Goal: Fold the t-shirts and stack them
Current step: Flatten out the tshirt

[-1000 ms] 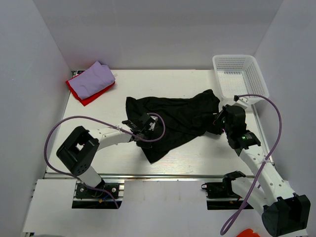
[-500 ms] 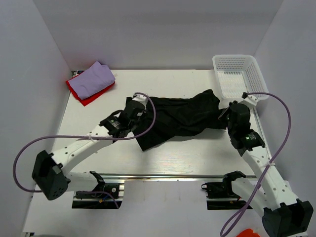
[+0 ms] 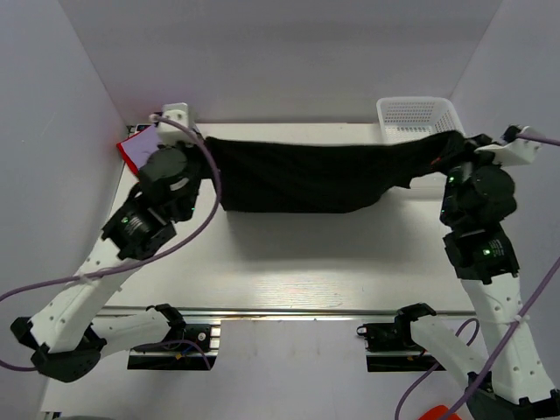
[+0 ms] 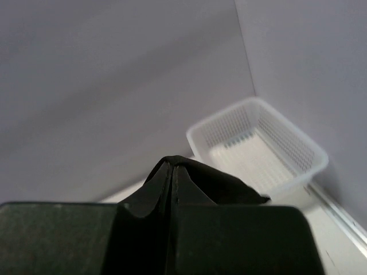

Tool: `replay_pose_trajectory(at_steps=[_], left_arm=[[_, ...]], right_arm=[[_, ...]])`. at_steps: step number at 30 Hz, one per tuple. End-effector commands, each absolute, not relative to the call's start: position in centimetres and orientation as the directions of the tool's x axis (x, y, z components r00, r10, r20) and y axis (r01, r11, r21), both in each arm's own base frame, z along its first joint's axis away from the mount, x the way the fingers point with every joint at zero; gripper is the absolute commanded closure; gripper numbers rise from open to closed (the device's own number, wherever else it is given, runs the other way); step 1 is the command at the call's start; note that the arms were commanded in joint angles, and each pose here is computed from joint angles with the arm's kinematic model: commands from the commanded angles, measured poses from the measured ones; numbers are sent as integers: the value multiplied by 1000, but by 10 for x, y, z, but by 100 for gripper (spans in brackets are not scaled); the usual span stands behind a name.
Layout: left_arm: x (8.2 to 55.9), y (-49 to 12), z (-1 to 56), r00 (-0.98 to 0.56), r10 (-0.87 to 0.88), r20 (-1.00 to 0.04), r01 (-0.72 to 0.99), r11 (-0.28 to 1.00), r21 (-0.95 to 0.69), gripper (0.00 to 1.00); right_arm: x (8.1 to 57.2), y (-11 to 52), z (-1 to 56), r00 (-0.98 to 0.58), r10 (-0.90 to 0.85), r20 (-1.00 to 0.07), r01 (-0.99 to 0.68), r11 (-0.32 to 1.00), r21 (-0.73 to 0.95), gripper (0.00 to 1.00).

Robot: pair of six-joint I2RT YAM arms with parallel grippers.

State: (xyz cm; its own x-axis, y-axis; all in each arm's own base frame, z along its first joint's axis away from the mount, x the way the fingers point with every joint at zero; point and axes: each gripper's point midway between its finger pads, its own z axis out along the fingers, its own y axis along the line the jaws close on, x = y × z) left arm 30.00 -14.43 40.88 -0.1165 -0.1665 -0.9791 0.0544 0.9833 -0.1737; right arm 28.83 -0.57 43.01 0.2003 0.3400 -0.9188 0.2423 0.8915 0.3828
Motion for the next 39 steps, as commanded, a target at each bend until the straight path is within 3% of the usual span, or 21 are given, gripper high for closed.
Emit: replay_pose_trajectory(at_steps=[1,8,14,19,26,32,37,39], left_arm=[[279,-108,491,109,-173,-979,53,984,-168,100],[233,-61,575,290,-209,-934,69,978,-197,100],[180,-41,624,401,-267,-876,229,955,-186,100],[129,-29,655,478,-330,-814,385,912,-143,100],[107,-26,667,494,-333,-803,442,892,-99,100],[157,-43,642,427,-277,-861,329,934,-138,100],[227,-64,582,339,-145,-929,111,987,-113,100],[263,-63,542,281,-99,-954,-81,989,-126,100]], right_arm=[[265,-15,511,382,294,-876,173,909,380,100],[209,-21,600,529,232,-816,82,943,321,100],[141,-10,660,620,227,-751,-87,971,222,100],[89,0,683,666,263,-698,-214,964,159,100],[34,3,696,720,271,-639,-289,954,79,100],[73,1,681,706,227,-670,-216,971,102,100],[199,25,613,545,169,-821,-137,984,112,100],[245,34,581,475,165,-864,-111,986,127,100]])
